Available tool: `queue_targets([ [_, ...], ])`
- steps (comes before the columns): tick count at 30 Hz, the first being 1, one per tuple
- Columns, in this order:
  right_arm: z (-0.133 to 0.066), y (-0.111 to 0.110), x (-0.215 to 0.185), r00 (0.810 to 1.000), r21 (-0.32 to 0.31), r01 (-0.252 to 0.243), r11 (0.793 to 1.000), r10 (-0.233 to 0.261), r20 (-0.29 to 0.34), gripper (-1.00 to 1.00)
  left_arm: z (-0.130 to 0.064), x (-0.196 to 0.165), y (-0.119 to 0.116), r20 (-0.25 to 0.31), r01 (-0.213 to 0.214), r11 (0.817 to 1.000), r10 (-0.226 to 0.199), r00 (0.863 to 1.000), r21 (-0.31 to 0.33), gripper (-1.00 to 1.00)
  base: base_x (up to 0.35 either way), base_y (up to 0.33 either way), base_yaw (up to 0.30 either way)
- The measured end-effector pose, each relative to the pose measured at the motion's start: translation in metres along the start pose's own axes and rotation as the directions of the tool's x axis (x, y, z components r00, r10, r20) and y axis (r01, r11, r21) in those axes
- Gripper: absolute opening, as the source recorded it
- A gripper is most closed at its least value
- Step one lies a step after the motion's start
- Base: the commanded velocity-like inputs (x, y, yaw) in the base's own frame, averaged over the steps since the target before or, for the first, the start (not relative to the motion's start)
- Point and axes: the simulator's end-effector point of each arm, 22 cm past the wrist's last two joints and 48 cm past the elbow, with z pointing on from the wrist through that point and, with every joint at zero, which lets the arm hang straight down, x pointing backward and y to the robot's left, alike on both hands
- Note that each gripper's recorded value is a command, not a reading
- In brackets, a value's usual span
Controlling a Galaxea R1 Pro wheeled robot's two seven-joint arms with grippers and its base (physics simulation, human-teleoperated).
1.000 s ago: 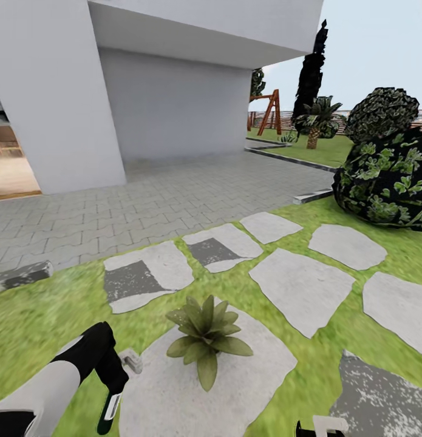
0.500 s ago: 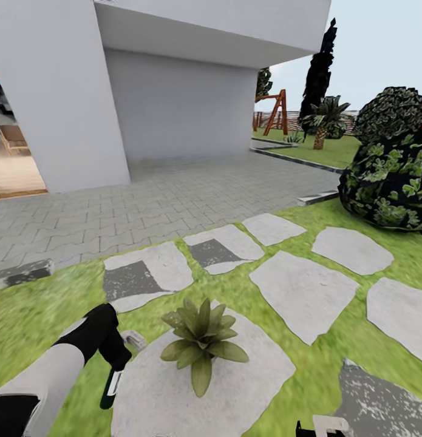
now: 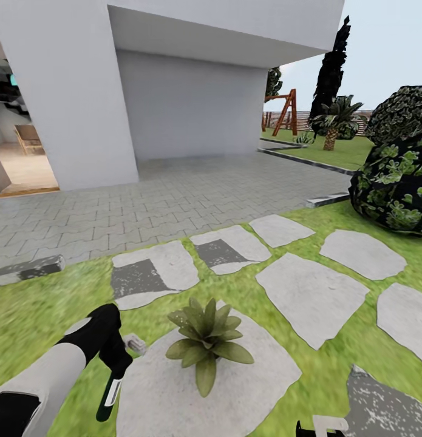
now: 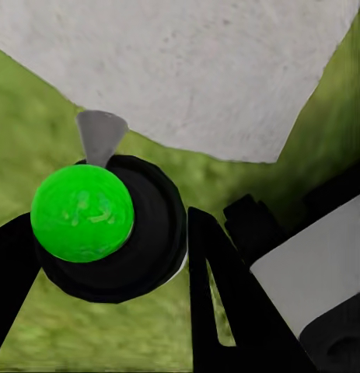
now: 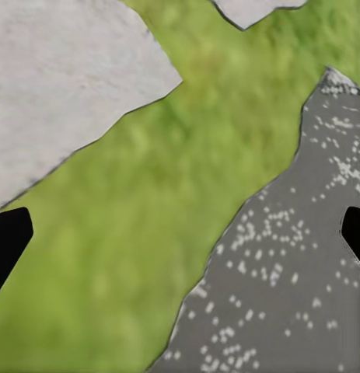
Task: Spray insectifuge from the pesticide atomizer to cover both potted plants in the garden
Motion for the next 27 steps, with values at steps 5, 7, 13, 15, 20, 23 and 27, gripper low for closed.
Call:
queue_targets([
  [5, -0.0002, 0.0006, 0.0, 1.0, -0.001, 0.0, 1.0, 0.0, 0.0, 1.0, -0.0014, 0.0054, 0.0034, -0.012, 0.025, 1.0, -0.025, 1.0, -0.001, -1.0, 0.029, -0.25, 0.113],
  [7, -0.0003, 0.0009, 0.0001, 1.0, -0.001, -0.001, 1.0, 0.001, 0.0, 1.0, -0.0024, 0.0049, 0.0039, -0.01, 0.026, 1.0, -0.026, 1.0, -0.001, -1.0, 0.107, -0.265, 0.244],
  [13, -0.0002, 0.0009, -0.0002, 1.0, -0.001, -0.001, 1.0, 0.001, 0.0, 1.0, 0.0017, 0.0039, -0.0028, -0.014, 0.019, 1.0, -0.018, 1.0, 0.007, -1.0, 0.084, -0.268, 0.23],
  [15, -0.0001, 0.0001, -0.0004, 1.0, 0.0, -0.001, 1.0, 0.001, 0.001, 1.0, 0.0016, 0.0029, -0.0038, -0.012, 0.017, 1.0, -0.017, 1.0, 0.008, -1.0, 0.154, -0.251, 0.039],
  [20, 0.0002, -0.0009, -0.0005, 1.0, 0.0, 0.001, 1.0, -0.001, 0.002, 1.0, 0.0022, 0.0033, -0.0039, -0.013, 0.017, 1.0, -0.017, 1.0, 0.008, -1.0, 0.128, -0.251, 0.007],
  [23, 0.0003, -0.0009, -0.0003, 1.0, 0.0, 0.001, 1.0, -0.001, 0.002, 1.0, 0.0027, 0.0039, -0.0037, -0.016, 0.016, 1.0, -0.016, 1.0, 0.006, -1.0, 0.023, -0.268, 0.001],
  [27, 0.0001, -0.0001, -0.0002, 1.0, -0.001, 0.0, 1.0, 0.0, 0.001, 1.0, 0.0032, 0.0059, -0.0018, -0.019, 0.017, 1.0, -0.017, 1.0, 0.003, -1.0, -0.04, -0.269, 0.0],
])
